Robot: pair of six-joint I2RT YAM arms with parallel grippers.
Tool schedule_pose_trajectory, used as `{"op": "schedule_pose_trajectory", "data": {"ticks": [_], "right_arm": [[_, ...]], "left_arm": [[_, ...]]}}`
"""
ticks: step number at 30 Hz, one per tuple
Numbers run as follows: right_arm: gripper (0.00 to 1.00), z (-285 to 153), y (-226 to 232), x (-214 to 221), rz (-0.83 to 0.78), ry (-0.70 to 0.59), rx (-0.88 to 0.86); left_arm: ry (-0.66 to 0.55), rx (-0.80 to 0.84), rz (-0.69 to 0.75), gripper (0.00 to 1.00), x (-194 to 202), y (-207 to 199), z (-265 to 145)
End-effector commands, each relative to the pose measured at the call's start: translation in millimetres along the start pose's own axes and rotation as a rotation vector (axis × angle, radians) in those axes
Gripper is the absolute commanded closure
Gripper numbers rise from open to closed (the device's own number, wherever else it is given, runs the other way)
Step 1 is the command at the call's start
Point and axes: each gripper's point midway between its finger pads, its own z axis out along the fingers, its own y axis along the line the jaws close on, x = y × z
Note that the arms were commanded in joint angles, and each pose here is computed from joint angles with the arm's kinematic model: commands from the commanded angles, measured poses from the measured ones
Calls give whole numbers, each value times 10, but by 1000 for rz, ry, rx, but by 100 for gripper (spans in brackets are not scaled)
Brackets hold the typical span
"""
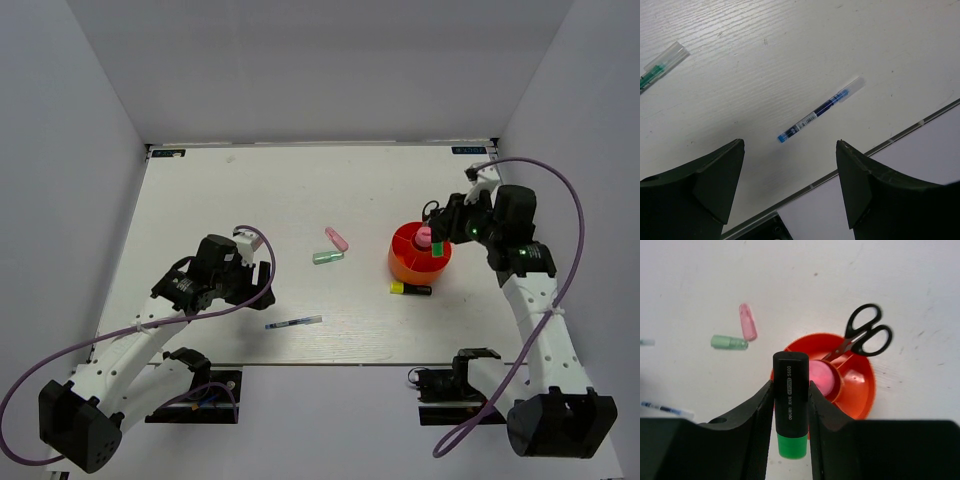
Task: Sort the stationery into containers
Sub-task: Place the pen in the storage box.
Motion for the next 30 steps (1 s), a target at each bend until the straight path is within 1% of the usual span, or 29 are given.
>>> {"op": "schedule_pose_trajectory", "data": {"ticks": [1,3,4,5,7,9,10,11,12,13,14,15,16,17,19,22,23,30], "right_arm": [[100,-189,-55,-548,26,-154,77],[100,-223,-95,-632,-12,-168,102],[100,-239,-162,-659,-24,-176,140],[100,-278,-346,-685,-33,-185,214],[100,-255,-493,-650,-49,-185,273],[100,-169,-623,-515,-39,-177,307],[100,-130,-645,-457,-38,-169,309],[100,-98,-660,-477,-47,-191,308],[100,-8,-727,-359,-45,-195,315],[100,26,-738,-345,-36,-206,314],[100,87,-767,-234,-28,-196,312],[100,172,-816,-220,-24,-217,310],[100,214,-816,-138,-4,-200,300],[100,256,-808,-216,-12,-237,281],[100,323,-807,-180,-5,-241,263],[100,358,-896,-185,5,-258,299],[100,364,-919,-228,-2,-282,308],[100,459,-917,-109,20,-278,282]], "left_arm": [[-18,27,4,16,-11,-37,-15],[-19,29,7,16,-20,-40,-12],[-20,30,6,16,-26,-41,-15],[-19,29,4,16,-24,-41,-12],[-21,31,6,16,-24,-45,-14],[-22,29,5,16,-21,-39,-17],[-19,29,4,16,-20,-40,-12],[-16,29,4,16,-17,-38,-7],[-14,28,3,16,-15,-37,-5],[-12,31,6,16,-12,-40,-3],[-11,31,6,16,-8,-38,3],[-4,27,7,16,1,-31,16],[-2,28,2,16,1,-33,20],[3,30,7,16,-3,-38,22],[17,24,1,16,17,-23,40],[23,19,1,16,25,-12,53],[26,16,2,16,35,-7,61],[40,10,1,16,44,8,89]]}}
